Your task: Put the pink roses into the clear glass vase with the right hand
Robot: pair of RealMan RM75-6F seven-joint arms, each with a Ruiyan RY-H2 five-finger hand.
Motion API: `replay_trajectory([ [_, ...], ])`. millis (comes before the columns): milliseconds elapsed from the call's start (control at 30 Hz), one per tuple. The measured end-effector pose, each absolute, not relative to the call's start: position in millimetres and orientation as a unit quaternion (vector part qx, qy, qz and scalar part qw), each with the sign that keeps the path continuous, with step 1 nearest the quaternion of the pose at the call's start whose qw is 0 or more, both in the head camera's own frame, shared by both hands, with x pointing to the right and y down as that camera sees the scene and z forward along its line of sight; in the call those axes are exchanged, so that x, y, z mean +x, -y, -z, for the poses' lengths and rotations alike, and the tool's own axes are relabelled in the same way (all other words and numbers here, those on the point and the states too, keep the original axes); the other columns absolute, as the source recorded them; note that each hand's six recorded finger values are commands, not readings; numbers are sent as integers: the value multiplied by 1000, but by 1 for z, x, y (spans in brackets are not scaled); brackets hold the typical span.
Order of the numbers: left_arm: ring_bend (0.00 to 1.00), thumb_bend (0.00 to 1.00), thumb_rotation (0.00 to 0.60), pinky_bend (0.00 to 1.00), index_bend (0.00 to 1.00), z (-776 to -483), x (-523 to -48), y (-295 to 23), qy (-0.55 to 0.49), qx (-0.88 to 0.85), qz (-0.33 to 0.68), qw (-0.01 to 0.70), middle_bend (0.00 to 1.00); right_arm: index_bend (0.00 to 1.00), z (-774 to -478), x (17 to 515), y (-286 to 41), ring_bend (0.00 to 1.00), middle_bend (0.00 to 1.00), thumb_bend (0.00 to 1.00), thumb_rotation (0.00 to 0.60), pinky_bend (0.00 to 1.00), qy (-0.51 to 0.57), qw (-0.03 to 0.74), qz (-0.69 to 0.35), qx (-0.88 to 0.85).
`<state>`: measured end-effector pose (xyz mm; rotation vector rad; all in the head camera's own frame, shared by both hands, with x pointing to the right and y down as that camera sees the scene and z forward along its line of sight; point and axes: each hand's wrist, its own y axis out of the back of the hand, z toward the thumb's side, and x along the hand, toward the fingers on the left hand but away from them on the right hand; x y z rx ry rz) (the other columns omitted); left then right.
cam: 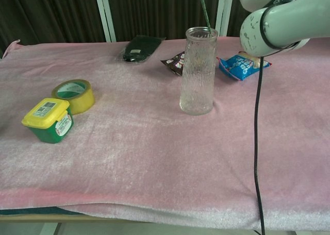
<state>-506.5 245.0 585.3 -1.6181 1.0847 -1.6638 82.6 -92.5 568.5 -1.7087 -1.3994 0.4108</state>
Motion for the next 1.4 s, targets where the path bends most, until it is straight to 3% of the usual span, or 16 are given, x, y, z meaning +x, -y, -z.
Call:
replay_trajectory([
  [667,40,395,600,300,187,-585,-508,-245,-407,-605,623,284,92,816,-596,95,81,790,699,334,600,962,552,423,-185,-695],
  [833,40,394,600,300,187,-586,-507,-246,-405,-606,623,284,91,770,-605,99,75,766,699,335,600,943,541,418,-194,-704],
  [933,40,395,600,300,187,-586,-507,-246,-405,-606,623,284,91,692,-610,101,70,707,689,335,600,893,533,413,-197,-712],
  [1200,41,395,600,300,187,-586,-507,-246,-405,-607,623,283,91,433,-617,108,53,414,447,335,600,621,511,391,-187,-742],
  [1400,41,394,600,300,187,-586,-506,-246,-404,-608,622,283,92,369,-614,120,35,254,323,335,600,447,500,377,-173,-760],
])
